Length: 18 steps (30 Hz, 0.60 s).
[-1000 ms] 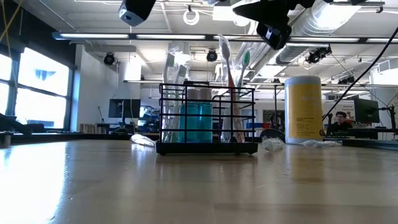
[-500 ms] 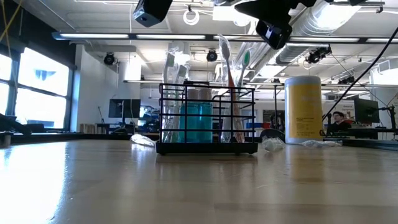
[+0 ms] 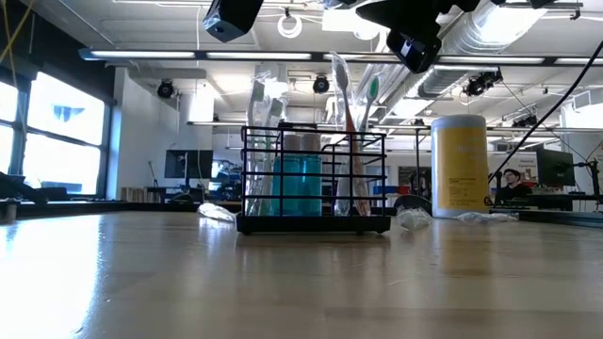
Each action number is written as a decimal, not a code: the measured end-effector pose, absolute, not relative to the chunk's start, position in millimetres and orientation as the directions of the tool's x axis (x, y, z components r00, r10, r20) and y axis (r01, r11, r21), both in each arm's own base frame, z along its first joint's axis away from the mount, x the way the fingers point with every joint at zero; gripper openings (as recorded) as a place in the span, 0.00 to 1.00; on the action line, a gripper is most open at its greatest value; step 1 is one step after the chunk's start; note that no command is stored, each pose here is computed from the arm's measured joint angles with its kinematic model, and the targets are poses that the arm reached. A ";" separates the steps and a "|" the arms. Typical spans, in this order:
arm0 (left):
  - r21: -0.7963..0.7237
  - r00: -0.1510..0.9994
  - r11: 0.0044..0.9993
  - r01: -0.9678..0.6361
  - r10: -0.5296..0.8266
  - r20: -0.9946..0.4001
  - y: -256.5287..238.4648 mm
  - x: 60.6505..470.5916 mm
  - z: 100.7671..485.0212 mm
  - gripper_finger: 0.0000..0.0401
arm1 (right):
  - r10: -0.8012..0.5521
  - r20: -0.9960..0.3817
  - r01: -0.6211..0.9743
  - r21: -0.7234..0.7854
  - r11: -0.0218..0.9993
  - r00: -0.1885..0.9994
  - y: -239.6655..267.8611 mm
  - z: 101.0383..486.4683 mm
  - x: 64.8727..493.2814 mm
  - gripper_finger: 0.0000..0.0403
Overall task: Pick & Place toothbrushing station
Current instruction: Put the green toothbrush into the black mesh organizer
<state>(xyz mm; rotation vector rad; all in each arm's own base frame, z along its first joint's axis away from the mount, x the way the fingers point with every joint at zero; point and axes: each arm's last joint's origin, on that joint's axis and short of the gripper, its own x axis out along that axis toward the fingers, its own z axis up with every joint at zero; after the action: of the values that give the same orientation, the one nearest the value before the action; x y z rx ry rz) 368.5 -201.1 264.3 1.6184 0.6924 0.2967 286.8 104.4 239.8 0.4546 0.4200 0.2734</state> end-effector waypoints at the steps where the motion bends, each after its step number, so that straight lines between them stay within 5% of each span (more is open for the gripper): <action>1: 0.964 0.784 -0.030 0.264 0.589 -0.196 -201.1 368.5 264.3 0.00 | 0.344 -0.330 -0.161 0.475 0.865 0.879 104.4 239.7 286.8 0.58; 8: 0.964 0.785 -0.030 0.265 0.587 -0.197 -201.2 368.4 264.3 0.00 | 0.346 -0.330 -0.173 0.456 0.873 0.878 104.4 239.6 286.8 0.50; 18: 0.961 0.815 -0.026 0.277 0.536 -0.220 -203.9 368.4 265.3 0.05 | 0.325 -0.368 -0.168 0.398 0.902 0.871 103.0 235.2 286.0 0.09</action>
<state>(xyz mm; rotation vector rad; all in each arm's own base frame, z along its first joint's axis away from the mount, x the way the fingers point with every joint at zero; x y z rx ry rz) 368.4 -203.9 265.3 1.6195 0.6541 0.2325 286.0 103.0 235.2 0.3658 0.4437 0.2632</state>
